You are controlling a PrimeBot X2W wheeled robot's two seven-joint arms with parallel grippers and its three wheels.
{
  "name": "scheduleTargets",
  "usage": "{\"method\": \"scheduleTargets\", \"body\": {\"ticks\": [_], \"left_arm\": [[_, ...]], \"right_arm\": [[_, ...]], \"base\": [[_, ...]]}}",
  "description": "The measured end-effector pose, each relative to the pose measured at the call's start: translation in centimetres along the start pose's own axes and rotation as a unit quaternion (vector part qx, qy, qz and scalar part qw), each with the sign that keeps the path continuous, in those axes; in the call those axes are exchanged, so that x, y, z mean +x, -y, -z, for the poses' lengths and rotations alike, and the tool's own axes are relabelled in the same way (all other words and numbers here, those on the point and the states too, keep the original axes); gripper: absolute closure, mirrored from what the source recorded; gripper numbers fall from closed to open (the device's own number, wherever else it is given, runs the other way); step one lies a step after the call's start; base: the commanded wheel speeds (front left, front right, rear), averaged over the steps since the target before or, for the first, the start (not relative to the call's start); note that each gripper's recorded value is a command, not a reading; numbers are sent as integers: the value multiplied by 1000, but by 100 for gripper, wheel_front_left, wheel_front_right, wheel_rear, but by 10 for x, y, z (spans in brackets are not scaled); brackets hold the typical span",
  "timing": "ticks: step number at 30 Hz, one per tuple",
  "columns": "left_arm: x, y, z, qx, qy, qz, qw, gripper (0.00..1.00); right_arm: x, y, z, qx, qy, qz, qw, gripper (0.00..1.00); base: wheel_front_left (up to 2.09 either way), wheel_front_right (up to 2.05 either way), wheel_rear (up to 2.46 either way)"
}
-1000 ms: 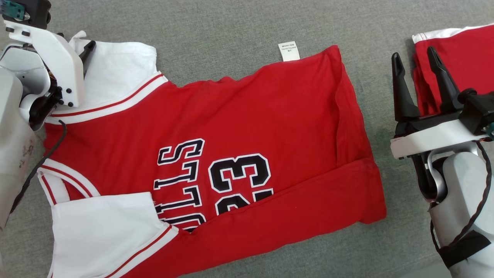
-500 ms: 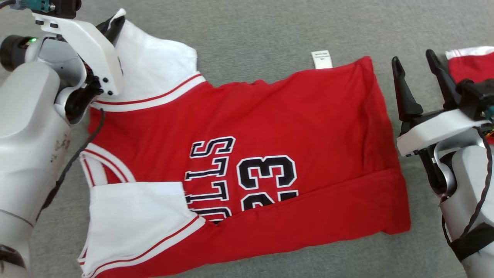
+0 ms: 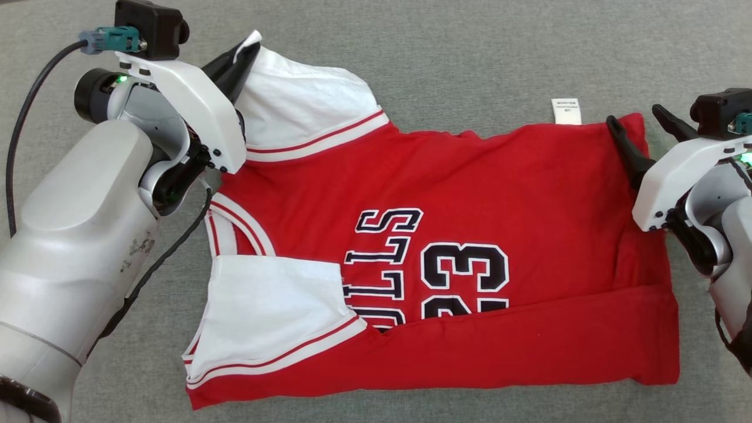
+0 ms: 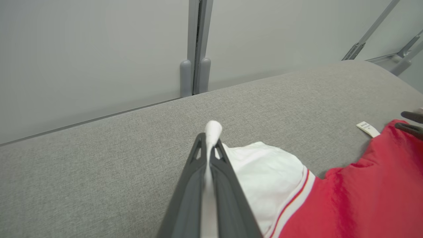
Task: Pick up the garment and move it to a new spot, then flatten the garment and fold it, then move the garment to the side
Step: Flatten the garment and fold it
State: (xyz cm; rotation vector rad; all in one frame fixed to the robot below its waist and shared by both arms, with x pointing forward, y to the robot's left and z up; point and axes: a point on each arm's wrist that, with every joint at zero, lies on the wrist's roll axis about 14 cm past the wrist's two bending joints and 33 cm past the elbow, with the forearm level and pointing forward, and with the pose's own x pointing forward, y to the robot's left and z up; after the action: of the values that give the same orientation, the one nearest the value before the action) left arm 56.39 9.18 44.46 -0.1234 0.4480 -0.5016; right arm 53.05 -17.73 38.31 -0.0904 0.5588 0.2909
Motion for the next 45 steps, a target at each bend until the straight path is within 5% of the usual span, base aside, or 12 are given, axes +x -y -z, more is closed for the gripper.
{"method": "scheduleTargets", "body": {"ticks": [15, 16, 18, 45], "left_arm": [[-10, -3, 4, -5, 1, -2, 1000, 100], [-10, -3, 5, -5, 0, -2, 1000, 100], [-10, -3, 6, -4, 0, -2, 1000, 100], [19, -65, -33, 15, 102, -80, 991, 100]], "right_arm": [[3, 12, 26, 3, -58, 11, 998, 0], [3, 12, 26, 5, -59, 10, 998, 53], [3, 11, 26, 8, -59, 8, 998, 100], [41, 39, -39, 0, 94, 41, 995, 100]], "base": [[0, 0, 0], [0, 0, 0], [0, 0, 0], [0, 0, 0]]}}
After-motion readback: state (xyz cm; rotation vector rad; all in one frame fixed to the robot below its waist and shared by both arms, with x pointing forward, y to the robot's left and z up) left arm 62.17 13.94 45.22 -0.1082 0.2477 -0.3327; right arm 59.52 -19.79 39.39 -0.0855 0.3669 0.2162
